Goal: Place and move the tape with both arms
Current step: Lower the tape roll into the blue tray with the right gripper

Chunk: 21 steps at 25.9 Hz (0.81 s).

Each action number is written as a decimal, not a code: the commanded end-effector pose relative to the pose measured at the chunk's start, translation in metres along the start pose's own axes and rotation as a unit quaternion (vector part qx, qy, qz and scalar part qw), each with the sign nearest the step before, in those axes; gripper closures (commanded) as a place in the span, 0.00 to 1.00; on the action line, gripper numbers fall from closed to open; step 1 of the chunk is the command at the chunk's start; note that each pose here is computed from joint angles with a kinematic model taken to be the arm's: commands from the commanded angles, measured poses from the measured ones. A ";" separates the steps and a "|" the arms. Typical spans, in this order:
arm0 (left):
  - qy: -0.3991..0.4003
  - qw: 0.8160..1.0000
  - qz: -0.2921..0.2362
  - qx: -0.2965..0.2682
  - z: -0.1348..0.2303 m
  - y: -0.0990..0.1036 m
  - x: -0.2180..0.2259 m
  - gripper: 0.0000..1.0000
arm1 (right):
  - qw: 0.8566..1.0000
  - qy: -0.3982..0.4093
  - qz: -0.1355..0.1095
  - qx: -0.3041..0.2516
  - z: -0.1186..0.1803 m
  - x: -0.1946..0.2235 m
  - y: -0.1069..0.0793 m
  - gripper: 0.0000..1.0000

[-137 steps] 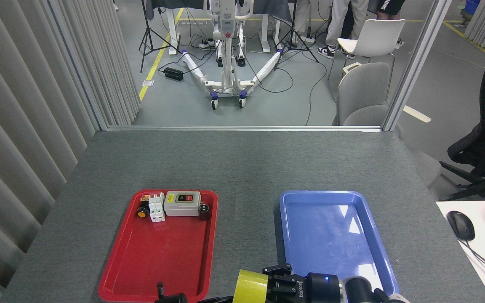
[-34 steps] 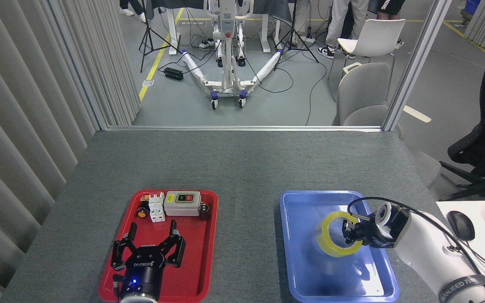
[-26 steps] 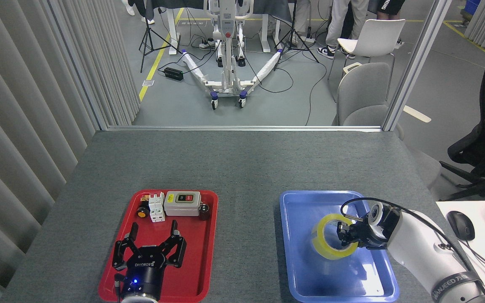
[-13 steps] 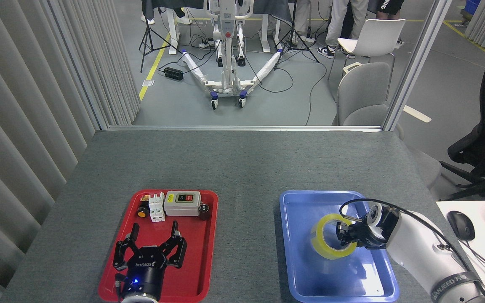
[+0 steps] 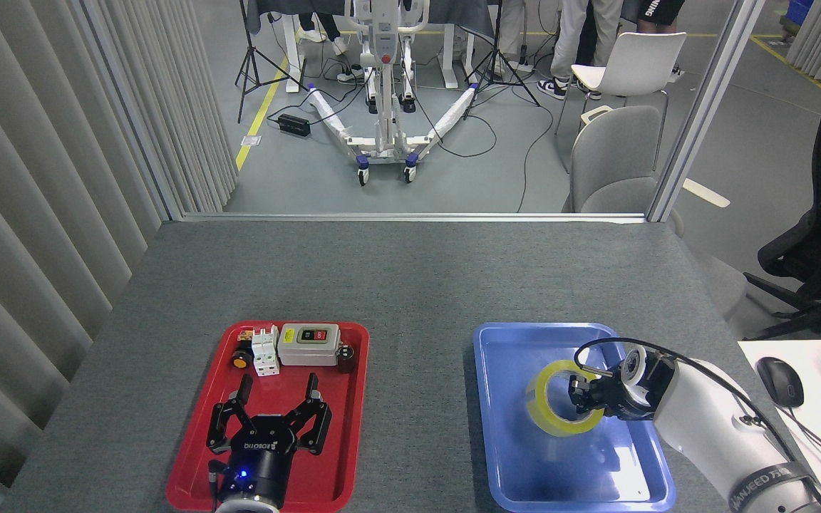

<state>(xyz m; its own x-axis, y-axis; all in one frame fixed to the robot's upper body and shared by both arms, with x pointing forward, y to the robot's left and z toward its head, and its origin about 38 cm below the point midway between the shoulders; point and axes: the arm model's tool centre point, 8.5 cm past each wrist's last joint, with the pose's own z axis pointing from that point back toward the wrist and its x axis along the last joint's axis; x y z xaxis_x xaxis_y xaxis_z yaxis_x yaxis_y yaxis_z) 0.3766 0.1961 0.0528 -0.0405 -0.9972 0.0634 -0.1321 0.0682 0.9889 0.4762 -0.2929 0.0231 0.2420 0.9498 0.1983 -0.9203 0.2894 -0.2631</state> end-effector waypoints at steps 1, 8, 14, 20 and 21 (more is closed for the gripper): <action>-0.002 1.000 -0.001 0.001 0.000 0.000 0.001 0.00 | 1.000 -0.001 0.001 0.000 -0.001 0.001 0.001 0.70; -0.002 1.000 -0.003 0.014 0.004 0.000 -0.001 0.00 | 1.000 -0.005 0.002 -0.001 -0.001 0.006 0.001 0.62; -0.002 1.000 -0.001 0.013 0.004 0.000 -0.001 0.00 | 1.000 -0.007 0.005 0.001 -0.003 0.011 0.003 0.59; 0.000 1.000 0.000 -0.001 0.015 -0.008 0.000 0.00 | 1.000 -0.011 0.010 -0.001 -0.005 0.017 0.005 0.58; -0.001 1.000 0.000 0.000 0.015 -0.007 -0.001 0.00 | 1.000 -0.013 0.011 -0.006 -0.004 0.019 0.004 0.57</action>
<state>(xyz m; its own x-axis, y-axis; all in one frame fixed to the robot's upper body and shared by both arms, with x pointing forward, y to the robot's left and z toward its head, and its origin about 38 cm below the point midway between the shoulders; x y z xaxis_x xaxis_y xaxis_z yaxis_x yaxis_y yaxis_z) 0.3663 0.1967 0.0460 -0.0432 -0.9971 0.0630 -0.1397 0.0685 0.9878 0.4778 -0.2785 0.0221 0.2218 0.9519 0.2114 -0.9235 0.2747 -0.2677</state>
